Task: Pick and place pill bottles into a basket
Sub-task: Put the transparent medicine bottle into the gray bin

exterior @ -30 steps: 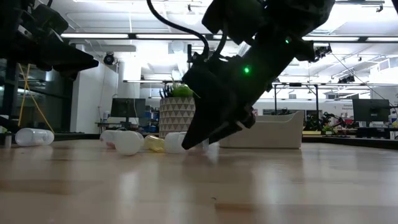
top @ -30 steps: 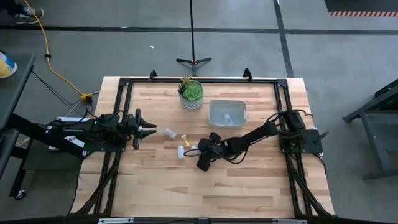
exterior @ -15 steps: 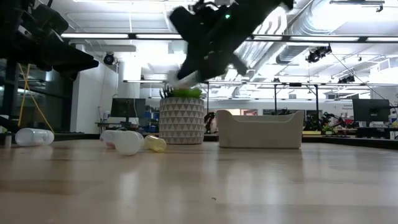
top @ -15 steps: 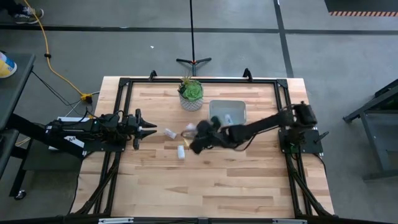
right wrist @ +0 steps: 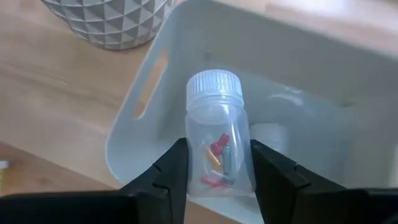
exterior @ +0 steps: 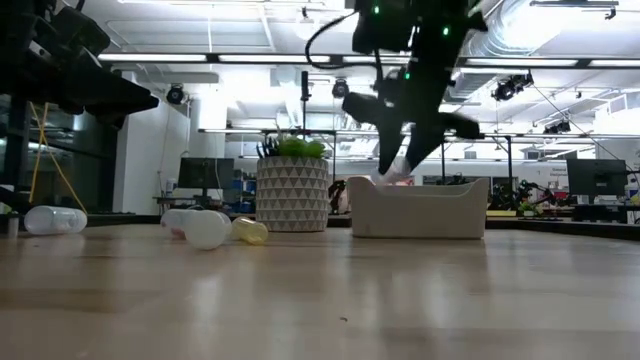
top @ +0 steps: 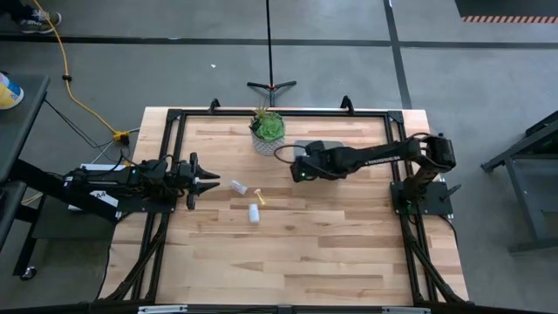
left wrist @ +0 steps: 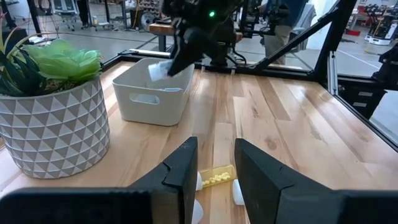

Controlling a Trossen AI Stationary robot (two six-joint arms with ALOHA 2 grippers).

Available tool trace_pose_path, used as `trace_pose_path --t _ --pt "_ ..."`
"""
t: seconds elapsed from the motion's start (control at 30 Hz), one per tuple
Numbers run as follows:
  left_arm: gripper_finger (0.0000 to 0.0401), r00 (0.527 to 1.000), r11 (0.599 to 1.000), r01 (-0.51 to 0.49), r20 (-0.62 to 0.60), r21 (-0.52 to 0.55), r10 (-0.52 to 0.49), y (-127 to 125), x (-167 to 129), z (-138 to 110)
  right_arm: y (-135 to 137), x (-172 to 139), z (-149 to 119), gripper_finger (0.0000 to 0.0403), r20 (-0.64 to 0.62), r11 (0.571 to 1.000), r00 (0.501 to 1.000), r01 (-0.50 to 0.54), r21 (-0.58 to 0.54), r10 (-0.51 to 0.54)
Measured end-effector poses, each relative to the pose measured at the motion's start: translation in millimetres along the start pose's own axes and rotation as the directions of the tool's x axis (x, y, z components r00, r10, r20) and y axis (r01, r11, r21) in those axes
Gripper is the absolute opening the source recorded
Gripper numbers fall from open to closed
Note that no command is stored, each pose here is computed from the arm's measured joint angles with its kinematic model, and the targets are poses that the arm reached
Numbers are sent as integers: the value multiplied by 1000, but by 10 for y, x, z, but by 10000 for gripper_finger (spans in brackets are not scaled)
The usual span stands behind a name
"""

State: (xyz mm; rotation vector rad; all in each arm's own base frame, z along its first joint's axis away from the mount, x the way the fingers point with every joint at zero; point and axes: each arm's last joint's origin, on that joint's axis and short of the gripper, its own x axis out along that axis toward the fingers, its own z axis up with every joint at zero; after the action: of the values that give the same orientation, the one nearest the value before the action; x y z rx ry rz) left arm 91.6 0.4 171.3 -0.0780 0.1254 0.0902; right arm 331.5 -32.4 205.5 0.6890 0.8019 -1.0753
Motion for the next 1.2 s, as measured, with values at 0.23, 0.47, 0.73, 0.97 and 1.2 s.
trace_pose_path --t 0.23,0.47,0.73,0.97,1.2 --pt "143 1000 1000 0 0 0 0 0 0 0 -123 268 -44 136 -79 994 994 -63 93 70" --pt "143 1000 1000 0 0 0 0 0 0 0 -171 354 -86 170 -97 985 991 -77 156 93" --pt "143 1000 1000 0 0 4 0 0 0 0 -41 258 6 242 -76 984 983 -162 74 168" --pt "143 1000 1000 1 0 4 -1 0 0 0 353 -601 135 236 150 736 752 -549 -398 642" --pt "143 1000 1000 1 1 1 -1 0 0 1 73 -1904 99 192 354 525 388 -637 -565 851"
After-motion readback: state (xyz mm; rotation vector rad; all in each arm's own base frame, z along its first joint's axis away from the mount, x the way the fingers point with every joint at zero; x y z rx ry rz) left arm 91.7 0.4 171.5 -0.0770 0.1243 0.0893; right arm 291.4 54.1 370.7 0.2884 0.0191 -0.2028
